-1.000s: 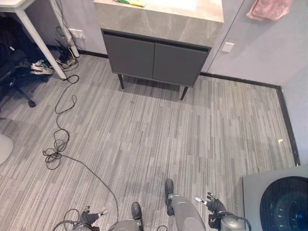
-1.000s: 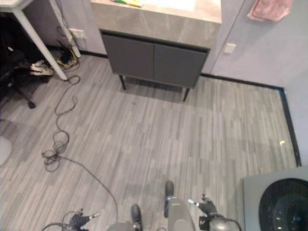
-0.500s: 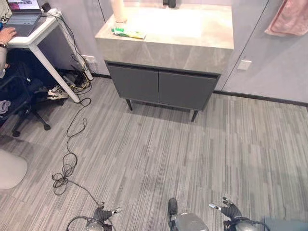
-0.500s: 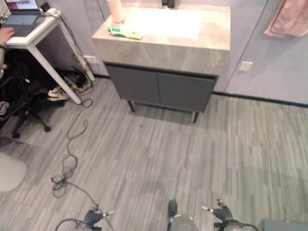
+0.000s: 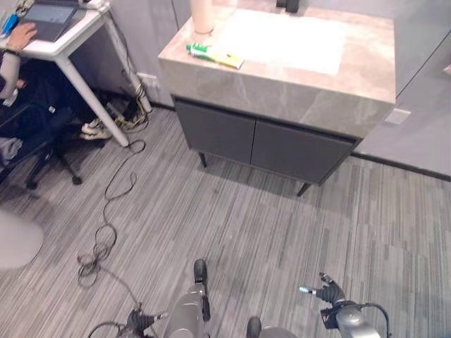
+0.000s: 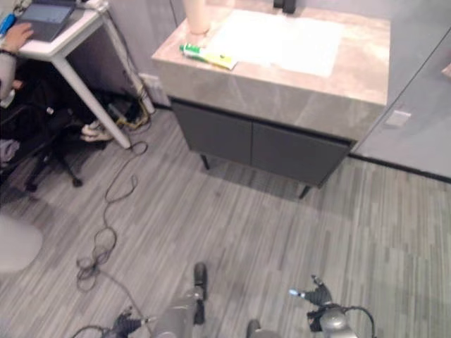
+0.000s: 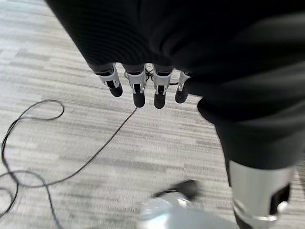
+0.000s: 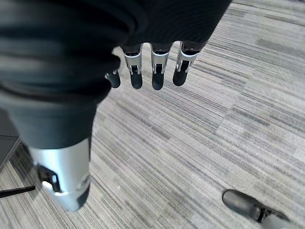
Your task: Put brush and paste in cup on sink, flatten towel.
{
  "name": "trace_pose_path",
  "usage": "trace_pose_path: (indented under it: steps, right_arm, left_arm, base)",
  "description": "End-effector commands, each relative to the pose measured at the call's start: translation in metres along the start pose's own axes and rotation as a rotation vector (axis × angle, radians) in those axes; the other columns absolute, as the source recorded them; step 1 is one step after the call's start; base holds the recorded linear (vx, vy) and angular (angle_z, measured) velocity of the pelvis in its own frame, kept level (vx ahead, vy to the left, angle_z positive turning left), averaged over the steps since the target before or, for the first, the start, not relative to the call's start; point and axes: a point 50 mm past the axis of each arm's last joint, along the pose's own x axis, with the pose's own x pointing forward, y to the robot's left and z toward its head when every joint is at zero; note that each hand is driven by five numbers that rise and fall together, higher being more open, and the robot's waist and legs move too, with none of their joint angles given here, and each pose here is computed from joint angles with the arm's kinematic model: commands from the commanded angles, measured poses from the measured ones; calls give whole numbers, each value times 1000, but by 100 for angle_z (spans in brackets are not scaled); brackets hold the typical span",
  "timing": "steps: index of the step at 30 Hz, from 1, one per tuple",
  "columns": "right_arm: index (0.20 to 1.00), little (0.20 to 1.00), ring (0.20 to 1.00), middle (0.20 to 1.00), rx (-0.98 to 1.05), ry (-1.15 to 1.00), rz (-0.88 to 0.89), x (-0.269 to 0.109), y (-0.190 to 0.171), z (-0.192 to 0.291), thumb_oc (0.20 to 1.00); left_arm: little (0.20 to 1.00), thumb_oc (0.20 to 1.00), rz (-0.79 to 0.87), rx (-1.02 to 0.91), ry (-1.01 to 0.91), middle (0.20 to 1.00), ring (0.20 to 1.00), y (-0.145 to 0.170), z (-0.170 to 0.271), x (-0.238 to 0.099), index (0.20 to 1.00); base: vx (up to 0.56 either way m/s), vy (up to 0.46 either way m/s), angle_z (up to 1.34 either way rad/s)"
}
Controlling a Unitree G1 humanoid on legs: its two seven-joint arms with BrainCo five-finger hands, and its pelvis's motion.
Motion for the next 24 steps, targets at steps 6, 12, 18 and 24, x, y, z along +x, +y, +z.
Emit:
trace_pose_path:
  steps: [6,12,18,24]
  right_arm:
    - [1000,1000,1000,1000,16,-10,-12,-2,1,-1,1000]
    - [1000,1000,1000,1000,37,-79,10,1,7,21,1000]
    - [1000,1000,1000,1000,213,-140,-37,-1,1,33,1000]
    - [1000,1000,1000,1000,362,-110,-87,-2,2,25,1000]
  left_arm:
    - [1000,1000,40,-14,-73,1000,1000,5,17,1,1000]
    - [1000,1000,91,87,-136,1000,1000,27,36,7,1000]
    - [1000,1000,160,196,-348,1000,1000,55,77,-2,1000]
    - [1000,1000,128,176,-392,1000,1000,41,87,-4,1000]
  base:
    - [402,273,-105]
    - [251,349,-32]
    - [194,262,-11]
    - [231,83,2]
